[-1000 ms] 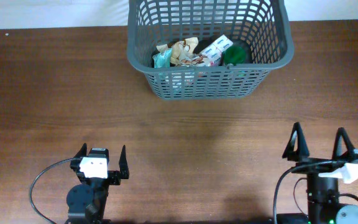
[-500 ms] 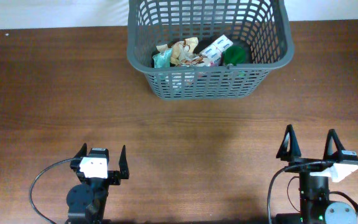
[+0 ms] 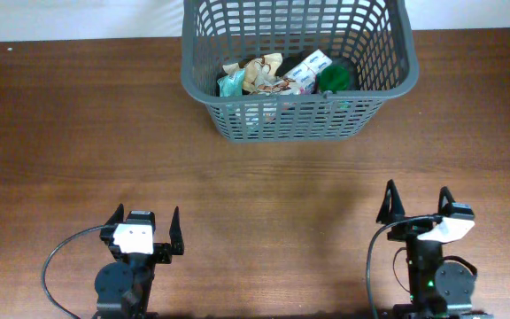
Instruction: Pack container
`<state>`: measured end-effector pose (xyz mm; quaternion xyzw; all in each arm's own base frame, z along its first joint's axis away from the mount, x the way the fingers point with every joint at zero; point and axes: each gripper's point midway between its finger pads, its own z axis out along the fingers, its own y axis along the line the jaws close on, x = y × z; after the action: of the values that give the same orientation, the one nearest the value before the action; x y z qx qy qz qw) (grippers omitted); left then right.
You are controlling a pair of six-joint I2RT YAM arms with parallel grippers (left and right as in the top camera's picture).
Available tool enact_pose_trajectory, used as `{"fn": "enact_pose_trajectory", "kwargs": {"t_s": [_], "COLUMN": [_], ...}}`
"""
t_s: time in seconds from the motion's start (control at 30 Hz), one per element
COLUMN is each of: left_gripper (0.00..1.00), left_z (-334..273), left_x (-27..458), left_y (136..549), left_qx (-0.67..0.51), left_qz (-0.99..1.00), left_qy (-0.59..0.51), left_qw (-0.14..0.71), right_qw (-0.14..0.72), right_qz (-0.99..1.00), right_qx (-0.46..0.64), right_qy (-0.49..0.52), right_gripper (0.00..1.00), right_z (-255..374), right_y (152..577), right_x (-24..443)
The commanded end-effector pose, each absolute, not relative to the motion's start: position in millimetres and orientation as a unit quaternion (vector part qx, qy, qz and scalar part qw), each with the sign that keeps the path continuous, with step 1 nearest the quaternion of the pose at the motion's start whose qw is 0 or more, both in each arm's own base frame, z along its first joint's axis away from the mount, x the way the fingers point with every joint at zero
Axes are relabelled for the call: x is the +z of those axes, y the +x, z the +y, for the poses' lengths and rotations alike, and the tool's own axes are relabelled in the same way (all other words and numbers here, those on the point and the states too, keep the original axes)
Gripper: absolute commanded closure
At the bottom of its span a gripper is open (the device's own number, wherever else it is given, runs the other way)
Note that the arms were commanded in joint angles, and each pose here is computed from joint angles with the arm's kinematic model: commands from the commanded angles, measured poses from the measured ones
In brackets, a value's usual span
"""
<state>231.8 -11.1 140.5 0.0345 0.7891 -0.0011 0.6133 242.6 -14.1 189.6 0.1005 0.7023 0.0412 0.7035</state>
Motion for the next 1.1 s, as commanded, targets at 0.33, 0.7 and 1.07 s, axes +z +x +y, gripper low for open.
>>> {"fn": "enact_pose_trajectory", "kwargs": {"t_s": [0.33, 0.7, 1.07], "left_gripper": [0.01, 0.01, 0.01], "left_z": [-13.7, -13.6, -13.6], "left_x": [139.2, 139.2, 139.2], "left_y": [231.8, 231.8, 231.8], "left_qx": [-0.01, -0.009, -0.009], "left_qz": [0.788, 0.788, 0.788], "left_qy": [0.035, 0.035, 0.035], "left_qw": [0.615, 0.615, 0.615], "right_qw": [0.683, 0.677, 0.669], "right_qz": [0.729, 0.735, 0.742], "right_qx": [-0.009, -0.008, -0.008], "right_qy": [-0.044, -0.042, -0.042], "right_gripper": [0.01, 0.01, 0.01], "right_z": [9.7, 9.3, 9.2], "right_y": [246.0, 246.2, 247.1], "right_x": [158.3, 154.4, 149.8]}}
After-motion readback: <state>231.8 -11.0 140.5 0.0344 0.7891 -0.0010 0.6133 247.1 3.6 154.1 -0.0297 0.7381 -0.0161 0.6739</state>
